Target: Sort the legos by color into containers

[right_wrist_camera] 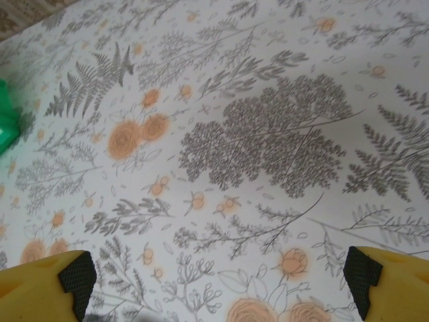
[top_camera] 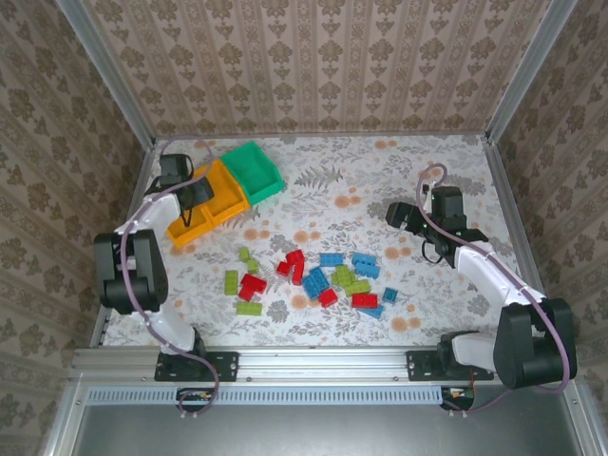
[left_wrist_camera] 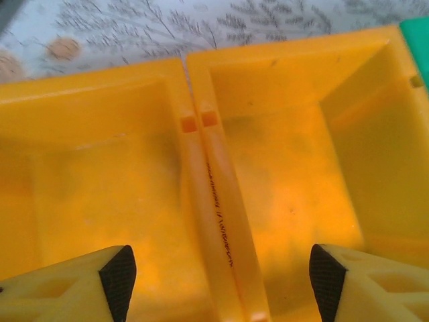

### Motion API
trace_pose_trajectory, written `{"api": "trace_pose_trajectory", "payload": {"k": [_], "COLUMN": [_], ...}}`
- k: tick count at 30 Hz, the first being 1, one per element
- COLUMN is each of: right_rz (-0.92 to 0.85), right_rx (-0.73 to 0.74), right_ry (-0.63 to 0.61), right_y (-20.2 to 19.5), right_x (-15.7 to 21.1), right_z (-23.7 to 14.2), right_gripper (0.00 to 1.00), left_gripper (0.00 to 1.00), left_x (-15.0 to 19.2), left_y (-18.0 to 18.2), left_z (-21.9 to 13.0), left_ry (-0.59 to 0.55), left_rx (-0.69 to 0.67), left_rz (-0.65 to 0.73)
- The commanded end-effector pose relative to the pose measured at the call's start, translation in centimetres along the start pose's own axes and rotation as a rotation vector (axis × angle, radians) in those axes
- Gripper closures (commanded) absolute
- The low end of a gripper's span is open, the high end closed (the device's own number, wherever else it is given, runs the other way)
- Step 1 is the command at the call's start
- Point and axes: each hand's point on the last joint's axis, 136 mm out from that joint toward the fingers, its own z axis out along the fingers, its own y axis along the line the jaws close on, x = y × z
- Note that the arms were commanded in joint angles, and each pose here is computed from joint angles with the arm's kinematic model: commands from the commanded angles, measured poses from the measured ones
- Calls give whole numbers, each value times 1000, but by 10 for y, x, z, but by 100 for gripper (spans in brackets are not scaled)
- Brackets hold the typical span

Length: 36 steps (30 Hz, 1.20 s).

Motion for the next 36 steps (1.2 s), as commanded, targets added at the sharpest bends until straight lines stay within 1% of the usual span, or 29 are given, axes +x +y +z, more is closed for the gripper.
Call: {"api": "trace_pose_trajectory", "payload": {"k": [1,4,7,9,11,14,18,23,25,29,36], "right_rz": [5,0,-5,-2,3,-6,-11,23,32,35,18], "right_rx": [-16,3,13,41,92,112,111,114,123,133,147], "right_ry": [24,29,48,85,138,205,247,288,317,368,425], "right_y": [7,6,7,5,1,2,10,22,24,34,50], "right_x": [7,9,14,19,25,35,45,63,73,89,109], "right_z": [-9,-13,-17,-20,-23,-27,-28,-23,-18,-8,10], "right_gripper": [2,2,2,2,4,5,7,8,8,8,8], "left_gripper": [31,38,52,59,65,70,71,71,71,66,67], "left_x": [20,26,31,32,33,34,39,50,56,73,107], "left_y": [-7,-12,-21,-31,-43,-67,-98,-135,-146,-165,-190], "left_z": [14,26,33,34,33,31,30,26,24,20,11], "left_ry": [108,137,165,166,159,151,150,157,166,196,230], "left_rx": [19,18,21,28,41,76,119,179,190,208,234], "left_rz": [20,33,68,103,137,195,238,248,248,236,223]}}
